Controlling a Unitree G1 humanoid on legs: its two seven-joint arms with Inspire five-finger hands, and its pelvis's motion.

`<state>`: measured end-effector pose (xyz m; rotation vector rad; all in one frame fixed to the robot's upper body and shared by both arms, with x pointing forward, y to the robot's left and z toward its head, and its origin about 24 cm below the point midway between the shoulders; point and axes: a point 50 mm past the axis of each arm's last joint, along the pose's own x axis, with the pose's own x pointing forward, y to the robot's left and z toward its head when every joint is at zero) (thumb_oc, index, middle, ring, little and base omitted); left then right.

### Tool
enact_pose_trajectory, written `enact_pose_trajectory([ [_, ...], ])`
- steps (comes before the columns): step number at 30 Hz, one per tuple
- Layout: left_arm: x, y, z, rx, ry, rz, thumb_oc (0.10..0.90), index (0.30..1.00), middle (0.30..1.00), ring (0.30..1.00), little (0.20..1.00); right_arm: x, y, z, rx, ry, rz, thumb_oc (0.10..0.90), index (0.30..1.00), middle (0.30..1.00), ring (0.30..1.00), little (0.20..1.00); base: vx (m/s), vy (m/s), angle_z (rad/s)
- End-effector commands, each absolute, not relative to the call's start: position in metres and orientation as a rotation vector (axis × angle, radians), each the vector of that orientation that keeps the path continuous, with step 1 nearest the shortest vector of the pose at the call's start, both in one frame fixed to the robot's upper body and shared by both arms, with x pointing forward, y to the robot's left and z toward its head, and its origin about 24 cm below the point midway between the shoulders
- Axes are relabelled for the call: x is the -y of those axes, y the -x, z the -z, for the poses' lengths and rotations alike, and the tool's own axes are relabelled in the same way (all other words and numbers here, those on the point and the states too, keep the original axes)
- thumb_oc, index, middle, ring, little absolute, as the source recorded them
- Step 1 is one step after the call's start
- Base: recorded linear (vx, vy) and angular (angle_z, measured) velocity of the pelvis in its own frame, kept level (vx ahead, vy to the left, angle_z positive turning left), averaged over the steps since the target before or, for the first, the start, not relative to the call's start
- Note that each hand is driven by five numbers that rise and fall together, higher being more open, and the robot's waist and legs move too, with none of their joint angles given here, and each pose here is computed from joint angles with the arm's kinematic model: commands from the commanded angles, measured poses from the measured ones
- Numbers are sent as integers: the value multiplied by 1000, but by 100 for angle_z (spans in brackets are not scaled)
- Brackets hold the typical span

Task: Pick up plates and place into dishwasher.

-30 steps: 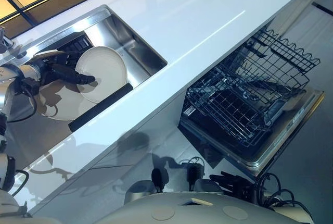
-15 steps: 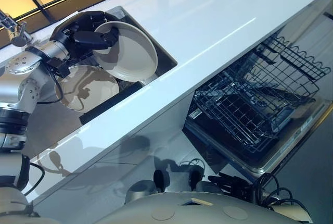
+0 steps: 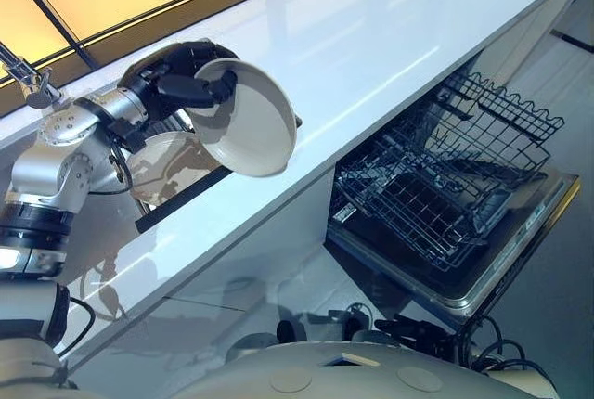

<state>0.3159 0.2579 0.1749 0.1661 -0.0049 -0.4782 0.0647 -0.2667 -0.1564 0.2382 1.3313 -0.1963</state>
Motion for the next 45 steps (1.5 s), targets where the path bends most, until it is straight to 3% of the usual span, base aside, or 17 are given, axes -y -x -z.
enact_pose_trajectory([
  [1,-281,-313,-227,289,-239,258,100,300,300,300,200,279,-73,150,-1254,-120,116,800,900,900,900,900,-37,-39,0],
  [7,-353,-285,-216,397,-389,-224,100,300,300,300,200,257,-89,150,-1144,-217,24,800,900,900,900,900,-43,-31,0],
  [11,-367,-273,-214,489,-338,-358,100,300,300,300,200,249,-86,152,-1154,-349,55,800,900,900,900,900,-3,-5,1],
  [18,-346,-267,-211,647,-240,-493,100,300,300,300,200,240,-74,158,-1177,-556,159,800,900,900,900,900,16,-35,9],
  [26,-323,-263,-215,733,-266,-522,100,300,300,300,200,245,-56,161,-1264,-505,220,800,900,900,900,900,4,-13,0],
  [34,-322,-259,-216,754,-293,-560,100,300,300,300,200,247,-49,161,-1218,-635,315,800,900,900,900,900,3,-7,-1],
  [40,-319,-259,-214,754,-290,-573,100,300,300,300,200,248,-75,154,-1097,-295,64,800,900,900,900,900,0,0,0],
  [45,-317,-259,-211,772,-290,-596,100,300,300,300,200,225,-112,140,-941,-275,-171,800,900,900,900,900,0,0,0],
])
